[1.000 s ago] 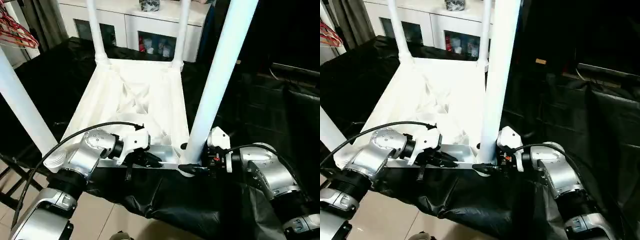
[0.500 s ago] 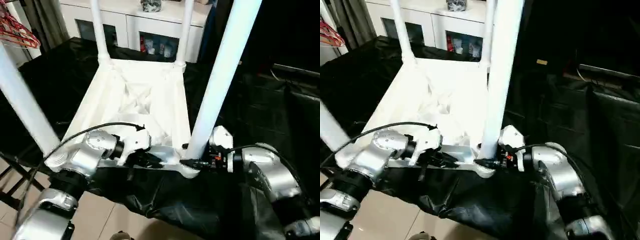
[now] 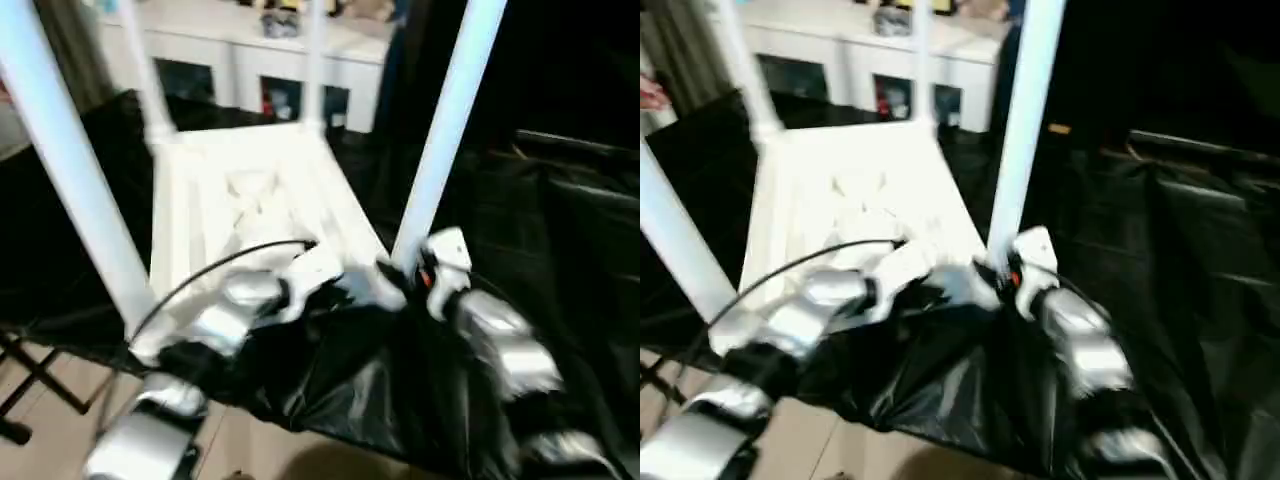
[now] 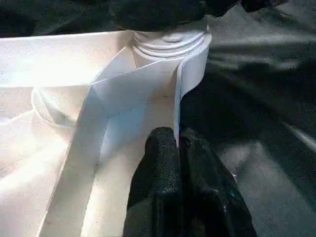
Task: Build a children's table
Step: Rotate leg to tighten
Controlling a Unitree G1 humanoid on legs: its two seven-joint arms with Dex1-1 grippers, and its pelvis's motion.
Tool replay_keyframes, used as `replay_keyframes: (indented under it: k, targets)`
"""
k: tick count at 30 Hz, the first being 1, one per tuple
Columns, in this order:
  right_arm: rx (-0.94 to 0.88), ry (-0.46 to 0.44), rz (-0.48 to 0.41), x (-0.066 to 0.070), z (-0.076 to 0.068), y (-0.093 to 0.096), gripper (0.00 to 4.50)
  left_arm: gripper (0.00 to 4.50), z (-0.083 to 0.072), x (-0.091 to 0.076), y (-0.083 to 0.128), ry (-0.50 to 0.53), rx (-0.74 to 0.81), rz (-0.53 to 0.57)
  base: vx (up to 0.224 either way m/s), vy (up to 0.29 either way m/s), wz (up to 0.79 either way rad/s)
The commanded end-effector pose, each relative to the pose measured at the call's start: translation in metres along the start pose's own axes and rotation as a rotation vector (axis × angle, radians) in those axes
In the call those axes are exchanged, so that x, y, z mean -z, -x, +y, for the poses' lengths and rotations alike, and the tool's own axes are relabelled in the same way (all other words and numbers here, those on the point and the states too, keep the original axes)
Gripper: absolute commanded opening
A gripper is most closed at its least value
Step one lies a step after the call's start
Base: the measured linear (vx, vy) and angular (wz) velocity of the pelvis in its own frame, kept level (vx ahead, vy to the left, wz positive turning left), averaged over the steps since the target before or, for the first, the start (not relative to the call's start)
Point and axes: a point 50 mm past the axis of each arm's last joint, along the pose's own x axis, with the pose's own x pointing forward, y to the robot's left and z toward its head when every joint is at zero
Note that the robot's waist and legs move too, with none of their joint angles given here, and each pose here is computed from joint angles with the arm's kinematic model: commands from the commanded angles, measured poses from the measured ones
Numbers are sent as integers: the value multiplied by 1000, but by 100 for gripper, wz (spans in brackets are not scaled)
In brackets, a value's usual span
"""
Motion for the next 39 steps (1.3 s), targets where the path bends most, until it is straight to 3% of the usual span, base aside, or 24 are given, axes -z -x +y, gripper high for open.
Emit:
replay_keyframes:
  k: [1, 4, 6, 12, 24, 28, 34, 39]
  targets:
    - [-199, -82, 94, 24, 59, -19, 194, 0, -7, -36, -19, -50, -33, -115, 0, 0, 0]
    - [-231, -44, 61, 19, 64, -21, 194, 0, -10, -35, -19, -72, -4, -113, 2, 17, -3]
    - [-248, -66, 56, 19, 63, -20, 264, 0, -11, -33, -16, -83, 16, -113, 0, 0, 0]
    - [-308, -11, 61, 19, 52, -11, 308, 0, -8, -21, -2, -91, 78, -102, 0, 0, 0]
    - [-713, 219, 181, 17, 19, 34, 308, 0, -2, -4, 39, -146, 301, -93, 24, -8, 4]
    - [-809, 236, 201, 13, 15, 42, 308, 0, 0, -2, 48, -144, 355, -90, 0, 0, 0]
    - [-878, 262, 232, 12, 14, 47, 254, 0, 6, 2, 57, -155, 377, -64, 0, 0, 0]
    - [-909, 266, 243, 12, 14, 49, 240, 0, 11, 5, 64, -159, 394, -42, 0, 0, 0]
